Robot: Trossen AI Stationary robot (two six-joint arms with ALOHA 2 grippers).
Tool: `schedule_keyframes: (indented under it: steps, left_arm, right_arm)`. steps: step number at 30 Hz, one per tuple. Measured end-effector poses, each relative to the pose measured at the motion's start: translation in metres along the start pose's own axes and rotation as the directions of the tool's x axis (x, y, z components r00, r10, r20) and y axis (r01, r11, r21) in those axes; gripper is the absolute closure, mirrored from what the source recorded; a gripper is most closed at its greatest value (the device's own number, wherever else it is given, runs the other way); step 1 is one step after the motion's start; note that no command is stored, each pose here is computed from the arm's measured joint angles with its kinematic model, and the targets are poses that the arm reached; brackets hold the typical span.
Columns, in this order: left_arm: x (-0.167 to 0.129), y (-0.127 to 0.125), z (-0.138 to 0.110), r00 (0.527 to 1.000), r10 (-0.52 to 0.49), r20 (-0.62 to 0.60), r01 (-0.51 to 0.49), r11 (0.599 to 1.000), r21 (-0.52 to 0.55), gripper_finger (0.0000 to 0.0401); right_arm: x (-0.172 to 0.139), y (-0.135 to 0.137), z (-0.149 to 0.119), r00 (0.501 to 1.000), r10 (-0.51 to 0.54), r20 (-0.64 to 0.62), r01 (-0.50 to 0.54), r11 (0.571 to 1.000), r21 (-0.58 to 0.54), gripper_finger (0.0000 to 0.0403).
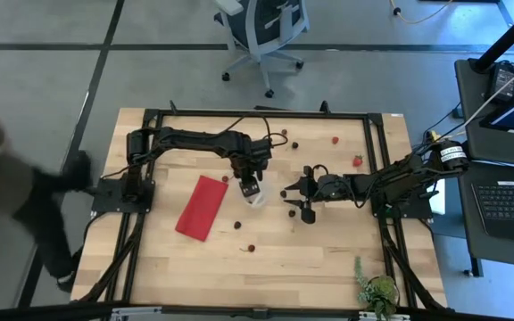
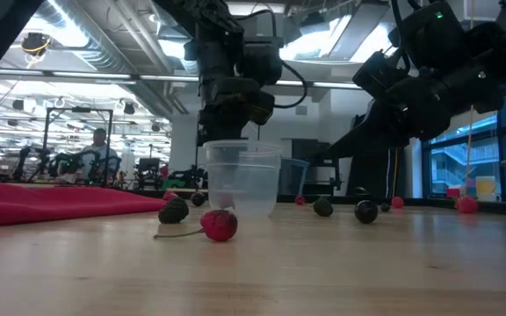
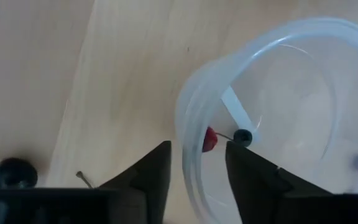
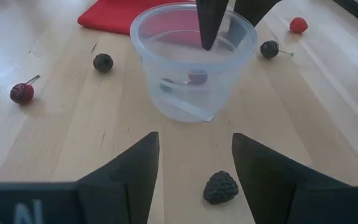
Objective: Pick and placing Produce into tupperware
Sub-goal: Put the blackberries into the transparent bin
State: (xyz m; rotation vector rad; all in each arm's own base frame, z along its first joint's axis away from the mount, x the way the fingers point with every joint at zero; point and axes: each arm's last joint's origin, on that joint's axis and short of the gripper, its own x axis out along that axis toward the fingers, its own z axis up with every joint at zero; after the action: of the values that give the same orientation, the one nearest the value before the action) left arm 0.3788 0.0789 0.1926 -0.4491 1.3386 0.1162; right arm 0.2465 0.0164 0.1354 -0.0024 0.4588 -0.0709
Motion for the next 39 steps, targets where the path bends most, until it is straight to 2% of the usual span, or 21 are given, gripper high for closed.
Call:
schedule_keyframes:
  steps: [4,10,13,15,17,19,22,26,31,36,39]
  left_arm:
    - [-0.014,-0.004,0.007,0.999,0.016,0.044,-0.017,1.0,0.024,0.0214]
    - [-0.059,-0.017,0.02,0.993,0.005,0.118,-0.014,0.997,0.08,0.0188]
    - [-0.085,-0.021,0.013,0.992,0.03,0.126,-0.042,0.994,0.097,0.0185]
    - [-0.108,-0.025,0.007,0.976,0.059,0.208,-0.083,0.991,0.108,0.0186]
    - [-0.133,-0.03,-0.007,0.949,0.094,0.301,-0.134,0.984,0.115,0.0187]
    - [-0.152,-0.038,-0.022,0.899,0.097,0.426,-0.169,0.977,0.134,0.0188]
    - [-0.165,-0.052,-0.051,0.811,0.023,0.585,-0.172,0.964,0.201,0.0189]
    - [-0.16,-0.063,-0.095,0.682,-0.111,0.723,-0.159,0.942,0.294,0.0189]
    - [-0.125,-0.061,-0.138,0.537,-0.216,0.816,-0.155,0.925,0.347,0.0189]
    - [-0.079,-0.051,-0.168,0.463,-0.276,0.842,-0.143,0.914,0.379,0.0189]
    - [-0.057,-0.045,-0.18,0.416,-0.31,0.855,-0.137,0.908,0.397,0.0189]
  right_arm:
    - [0.0,0.0,0.0,1.0,0.0,0.0,0.0,1.0,0.001,0.0198]
    - [0.0,0.0,0.0,1.0,0.0,0.0,0.0,1.0,0.009,0.0198]
    - [0.0,0.0,0.0,1.0,0.001,-0.005,-0.001,1.0,0.023,0.0198]
    - [0.0,0.0,-0.001,1.0,0.001,-0.016,0.0,1.0,0.022,0.0198]
    - [0.0,0.0,-0.002,1.0,0.005,-0.021,-0.005,1.0,0.026,0.0198]
    - [0.0,0.0,-0.002,1.0,0.006,-0.026,-0.004,0.999,0.047,0.0198]
    - [0.0,0.0,-0.003,1.0,0.005,-0.028,-0.004,0.999,0.047,0.0198]
    - [0.0,0.0,-0.003,1.0,0.006,-0.028,-0.005,0.999,0.042,0.0198]
    - [0.0,0.0,-0.004,0.999,0.003,-0.042,-0.001,0.999,0.048,0.0198]
    - [0.0,-0.004,-0.003,0.995,-0.099,-0.032,0.102,0.991,0.091,0.0198]
    - [0.0,-0.007,-0.003,0.993,-0.115,-0.033,0.118,0.988,0.098,0.0198]
